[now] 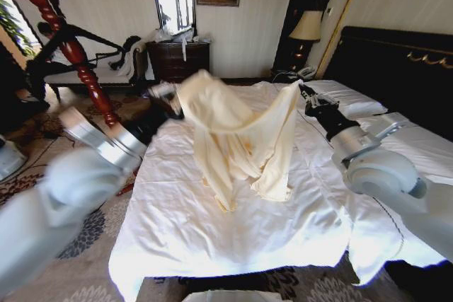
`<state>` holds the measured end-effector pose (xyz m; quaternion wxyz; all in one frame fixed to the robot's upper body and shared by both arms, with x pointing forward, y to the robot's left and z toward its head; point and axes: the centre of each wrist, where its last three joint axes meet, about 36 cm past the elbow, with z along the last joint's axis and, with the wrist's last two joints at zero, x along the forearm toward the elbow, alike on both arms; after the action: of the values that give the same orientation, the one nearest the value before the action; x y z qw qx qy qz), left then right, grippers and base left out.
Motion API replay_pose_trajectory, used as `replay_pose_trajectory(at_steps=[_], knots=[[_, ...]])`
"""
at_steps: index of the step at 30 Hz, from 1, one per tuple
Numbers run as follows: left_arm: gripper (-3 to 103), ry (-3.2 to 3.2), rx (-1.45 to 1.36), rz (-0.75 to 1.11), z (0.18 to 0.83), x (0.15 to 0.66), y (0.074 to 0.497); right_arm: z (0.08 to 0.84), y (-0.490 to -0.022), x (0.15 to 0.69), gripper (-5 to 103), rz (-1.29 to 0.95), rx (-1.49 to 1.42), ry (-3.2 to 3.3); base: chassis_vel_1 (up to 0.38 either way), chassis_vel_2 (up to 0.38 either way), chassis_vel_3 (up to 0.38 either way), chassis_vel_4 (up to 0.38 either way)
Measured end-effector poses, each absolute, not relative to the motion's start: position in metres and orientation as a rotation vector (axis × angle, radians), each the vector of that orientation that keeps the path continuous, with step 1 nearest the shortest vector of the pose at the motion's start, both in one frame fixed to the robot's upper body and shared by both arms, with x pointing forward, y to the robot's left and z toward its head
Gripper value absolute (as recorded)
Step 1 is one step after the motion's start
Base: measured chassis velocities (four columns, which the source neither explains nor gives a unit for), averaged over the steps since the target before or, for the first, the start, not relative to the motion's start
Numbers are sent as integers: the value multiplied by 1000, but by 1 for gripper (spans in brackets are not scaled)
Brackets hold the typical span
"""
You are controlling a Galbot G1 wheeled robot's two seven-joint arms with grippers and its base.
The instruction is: Pick up the clothes from the bed and hang them on the clothes hanger.
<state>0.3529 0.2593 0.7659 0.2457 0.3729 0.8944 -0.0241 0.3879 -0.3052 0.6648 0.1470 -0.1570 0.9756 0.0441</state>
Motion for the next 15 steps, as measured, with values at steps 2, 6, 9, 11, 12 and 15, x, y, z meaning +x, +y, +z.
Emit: replay_pose_trajectory(at_steps=[2, 6, 9, 11, 12, 15], knots=[[0, 2437, 1016, -96, 776, 352, 264, 664, -303, 387, 0, 133, -467, 2807, 0, 0, 0, 0], [0, 2520, 980, -251, 770, 384, 284, 656, -298, 384, 0, 166, -512, 2817, 0, 0, 0, 0], [0, 2590, 957, -354, 747, 409, 287, 650, -296, 383, 0, 177, -540, 2828, 0, 0, 0, 0], [0, 2710, 925, -520, 695, 451, 284, 637, -293, 383, 0, 192, -592, 2850, 0, 0, 0, 0], [0, 2743, 922, -568, 678, 461, 280, 634, -292, 383, 0, 200, -605, 2857, 0, 0, 0, 0], [0, 2811, 938, -708, 635, 484, 258, 624, -290, 382, 0, 216, -633, 2885, 0, 0, 0, 0]])
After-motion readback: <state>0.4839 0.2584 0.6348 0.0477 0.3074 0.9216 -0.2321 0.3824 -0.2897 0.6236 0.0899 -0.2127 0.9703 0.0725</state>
